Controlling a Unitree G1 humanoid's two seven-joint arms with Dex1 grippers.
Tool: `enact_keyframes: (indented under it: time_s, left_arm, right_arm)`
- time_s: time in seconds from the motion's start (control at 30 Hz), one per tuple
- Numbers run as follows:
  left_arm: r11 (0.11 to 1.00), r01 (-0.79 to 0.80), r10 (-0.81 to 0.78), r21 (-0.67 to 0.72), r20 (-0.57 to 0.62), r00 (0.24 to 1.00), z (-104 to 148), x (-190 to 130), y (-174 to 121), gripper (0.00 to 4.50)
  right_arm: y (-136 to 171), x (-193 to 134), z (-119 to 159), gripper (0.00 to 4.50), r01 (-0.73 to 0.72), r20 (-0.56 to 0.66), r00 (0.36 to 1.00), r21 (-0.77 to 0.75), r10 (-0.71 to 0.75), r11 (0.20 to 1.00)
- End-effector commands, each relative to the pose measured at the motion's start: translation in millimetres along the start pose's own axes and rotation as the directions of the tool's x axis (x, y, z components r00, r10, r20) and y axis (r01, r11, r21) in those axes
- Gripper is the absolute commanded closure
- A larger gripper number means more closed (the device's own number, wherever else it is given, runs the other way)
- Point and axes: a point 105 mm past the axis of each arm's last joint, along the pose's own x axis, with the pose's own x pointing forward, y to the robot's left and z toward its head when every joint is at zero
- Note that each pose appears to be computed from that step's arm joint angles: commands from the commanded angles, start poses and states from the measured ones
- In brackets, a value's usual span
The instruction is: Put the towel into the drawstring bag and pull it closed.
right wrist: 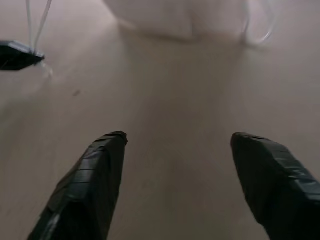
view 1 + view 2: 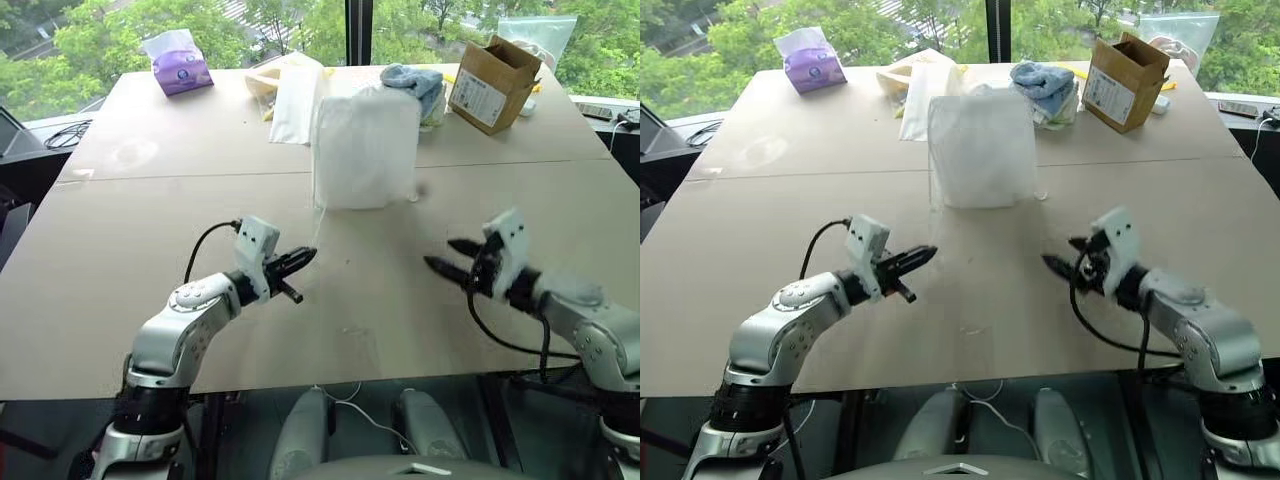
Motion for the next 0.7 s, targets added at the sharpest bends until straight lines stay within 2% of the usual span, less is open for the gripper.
enact_keyframes:
  time_s: [0.03,0.2,0.33,0.53,0.63,0.67,0.7]
  left_arm:
    - [0.999,0.029,-0.029,0.015,-0.034,0.999,-9,-14,-1,4.50]
    - [0.998,-0.050,0.051,0.033,-0.015,0.999,-8,-20,17,4.50]
    - [0.993,-0.102,0.103,0.066,-0.009,0.995,-10,-24,29,4.50]
    - [0.994,-0.057,0.052,0.088,0.055,0.997,3,-49,31,4.50]
    - [0.987,-0.062,0.058,0.149,0.026,0.998,1,-65,40,3.68]
    - [0.981,-0.063,0.062,0.184,0.008,0.998,0,-68,43,3.18]
    - [0.980,-0.053,0.054,0.192,-0.005,0.999,-1,-71,43,2.86]
  right_arm:
    - [12,-13,-10,0.04,-0.064,-0.059,0.996,-0.021,0.062,0.998]
    - [-12,-21,-18,0.04,0.037,-0.067,0.997,-0.006,-0.037,0.999]
    - [-25,-30,-26,0.04,0.076,-0.090,0.993,-0.056,-0.081,0.996]
    - [-43,-45,-8,0.04,0.132,0.103,0.987,-0.108,-0.121,0.985]
    - [-53,-55,-11,0.00,0.162,0.123,0.982,-0.169,-0.143,0.972]
    - [-54,-58,-8,0.00,0.165,0.171,0.976,-0.184,-0.134,0.969]
    - [-54,-61,-7,0.00,0.155,0.191,0.975,-0.194,-0.118,0.969]
